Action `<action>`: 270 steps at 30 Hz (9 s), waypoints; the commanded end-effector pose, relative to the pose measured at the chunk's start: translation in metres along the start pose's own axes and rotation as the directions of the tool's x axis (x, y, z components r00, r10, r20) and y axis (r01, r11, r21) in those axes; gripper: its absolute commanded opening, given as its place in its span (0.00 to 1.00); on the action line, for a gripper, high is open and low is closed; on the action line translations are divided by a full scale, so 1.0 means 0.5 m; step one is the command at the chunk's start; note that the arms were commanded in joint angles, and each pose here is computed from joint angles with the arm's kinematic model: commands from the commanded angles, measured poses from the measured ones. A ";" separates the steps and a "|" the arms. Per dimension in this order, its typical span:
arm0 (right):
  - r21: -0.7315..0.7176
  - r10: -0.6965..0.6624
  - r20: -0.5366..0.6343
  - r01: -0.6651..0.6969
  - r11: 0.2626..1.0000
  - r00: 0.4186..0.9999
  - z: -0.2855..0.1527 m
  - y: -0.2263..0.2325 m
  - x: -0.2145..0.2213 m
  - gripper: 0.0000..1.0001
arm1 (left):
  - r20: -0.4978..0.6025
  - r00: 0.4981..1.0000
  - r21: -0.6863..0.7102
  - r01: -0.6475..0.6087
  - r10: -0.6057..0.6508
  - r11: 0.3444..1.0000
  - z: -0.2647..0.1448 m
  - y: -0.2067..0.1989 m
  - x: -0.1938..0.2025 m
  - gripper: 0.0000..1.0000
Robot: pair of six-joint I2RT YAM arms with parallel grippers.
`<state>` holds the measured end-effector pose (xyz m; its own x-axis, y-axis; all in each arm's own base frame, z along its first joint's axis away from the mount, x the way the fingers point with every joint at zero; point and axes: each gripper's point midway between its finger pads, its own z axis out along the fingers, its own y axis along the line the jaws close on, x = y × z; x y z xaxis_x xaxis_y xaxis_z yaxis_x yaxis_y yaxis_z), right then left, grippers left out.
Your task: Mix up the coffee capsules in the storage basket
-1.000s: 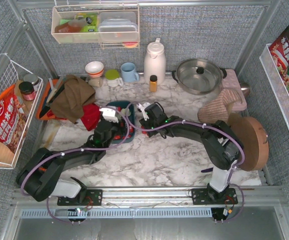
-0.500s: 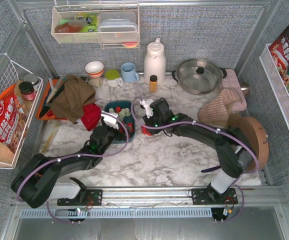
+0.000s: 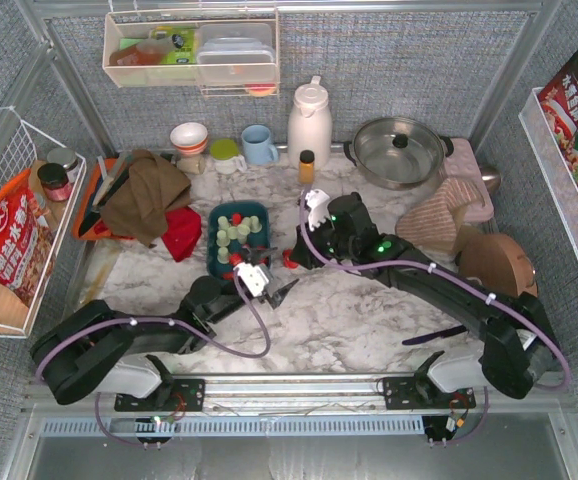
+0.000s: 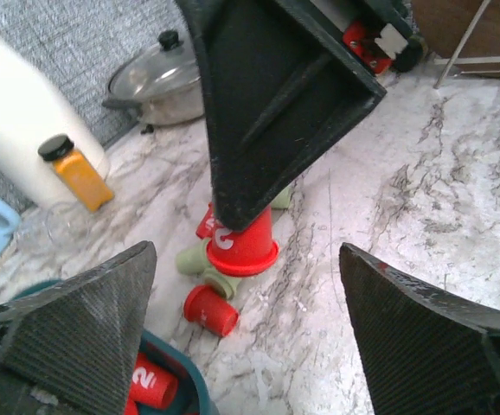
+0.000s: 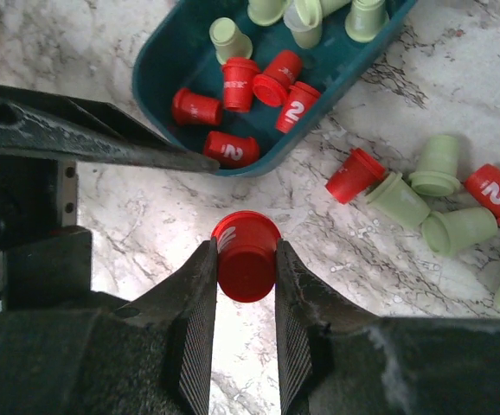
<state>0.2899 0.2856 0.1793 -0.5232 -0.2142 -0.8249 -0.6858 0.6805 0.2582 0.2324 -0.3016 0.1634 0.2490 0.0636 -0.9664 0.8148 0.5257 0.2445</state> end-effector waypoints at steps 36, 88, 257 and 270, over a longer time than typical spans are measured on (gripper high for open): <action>-0.155 0.043 0.072 -0.031 0.987 0.996 -0.049 0.071 -0.026 0.18 | 0.039 0.995 -0.055 -0.090 0.092 0.994 0.052 0.001 -0.029 0.40; 0.509 0.378 -0.077 -0.289 0.811 0.923 0.144 -0.301 0.146 0.57 | -0.156 0.863 -0.635 0.284 -0.480 0.718 -0.045 0.270 0.154 0.93; 0.191 0.201 -0.065 -0.185 0.964 0.977 0.128 -0.123 0.091 0.28 | -0.187 0.970 -0.109 0.140 -0.159 0.984 -0.018 0.083 0.022 0.86; -0.112 0.136 -0.001 -0.136 0.984 0.991 -0.016 0.037 0.024 0.29 | 0.026 0.997 0.064 -0.076 0.075 0.995 0.019 0.010 -0.044 0.91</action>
<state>0.2815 0.2856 0.1649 -0.6136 -0.1223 -0.7801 -0.6278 0.6748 0.3880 0.2425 -0.2953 0.1520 0.1358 0.1579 -0.9781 0.8399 0.5052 0.1982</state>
